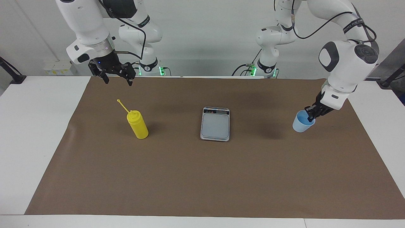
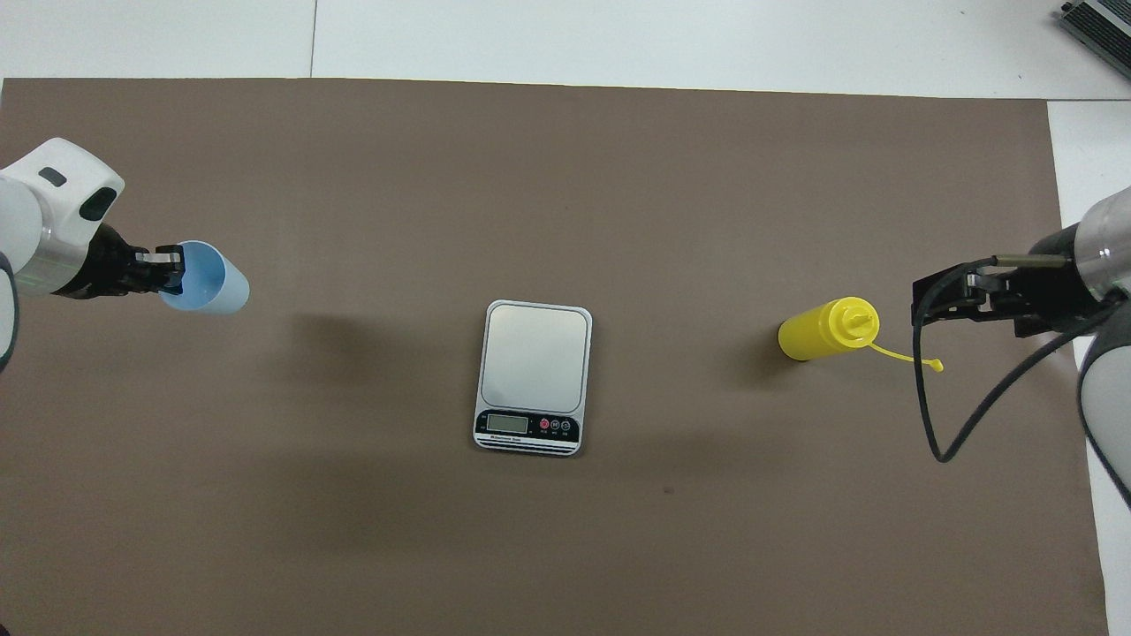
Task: Pour seasoning into cup on scale with both arms
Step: 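Carry the blue cup with the left gripper onto the scale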
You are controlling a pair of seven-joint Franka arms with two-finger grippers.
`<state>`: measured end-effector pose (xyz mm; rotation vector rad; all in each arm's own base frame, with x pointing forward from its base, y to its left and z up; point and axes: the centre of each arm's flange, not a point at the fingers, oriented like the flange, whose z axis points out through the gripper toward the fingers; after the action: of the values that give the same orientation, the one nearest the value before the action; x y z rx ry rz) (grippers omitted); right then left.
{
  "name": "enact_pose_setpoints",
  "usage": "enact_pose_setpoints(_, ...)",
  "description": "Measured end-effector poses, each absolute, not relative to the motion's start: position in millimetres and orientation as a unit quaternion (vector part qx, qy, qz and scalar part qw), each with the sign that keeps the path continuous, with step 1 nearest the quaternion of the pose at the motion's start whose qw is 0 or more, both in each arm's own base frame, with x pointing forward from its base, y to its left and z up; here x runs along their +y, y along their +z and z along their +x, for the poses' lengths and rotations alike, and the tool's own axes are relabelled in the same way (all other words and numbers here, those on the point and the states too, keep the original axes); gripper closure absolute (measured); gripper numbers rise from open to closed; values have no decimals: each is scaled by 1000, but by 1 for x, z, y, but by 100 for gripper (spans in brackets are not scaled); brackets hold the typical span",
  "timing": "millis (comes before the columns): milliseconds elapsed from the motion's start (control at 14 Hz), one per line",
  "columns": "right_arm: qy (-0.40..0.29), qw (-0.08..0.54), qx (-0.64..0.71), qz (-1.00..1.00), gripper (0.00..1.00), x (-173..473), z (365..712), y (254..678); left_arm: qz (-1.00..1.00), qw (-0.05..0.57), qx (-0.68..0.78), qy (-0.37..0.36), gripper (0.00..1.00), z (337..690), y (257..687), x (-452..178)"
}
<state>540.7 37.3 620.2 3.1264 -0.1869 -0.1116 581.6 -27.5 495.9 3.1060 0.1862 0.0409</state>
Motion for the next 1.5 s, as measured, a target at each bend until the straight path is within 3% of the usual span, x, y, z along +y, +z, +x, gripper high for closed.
enact_pose_setpoints(429,-36,4,-60,998,0,37,541,620,998,25,55,20,97,560,518,-175)
enact_pose_setpoints(857,-36,4,-60,998,0,37,541,620,996,53,64,32,97,528,471,-314)
enact_pose_setpoints(1500,-22,2,-69,997,0,27,545,618,997,53,50,24,97,490,414,-358)
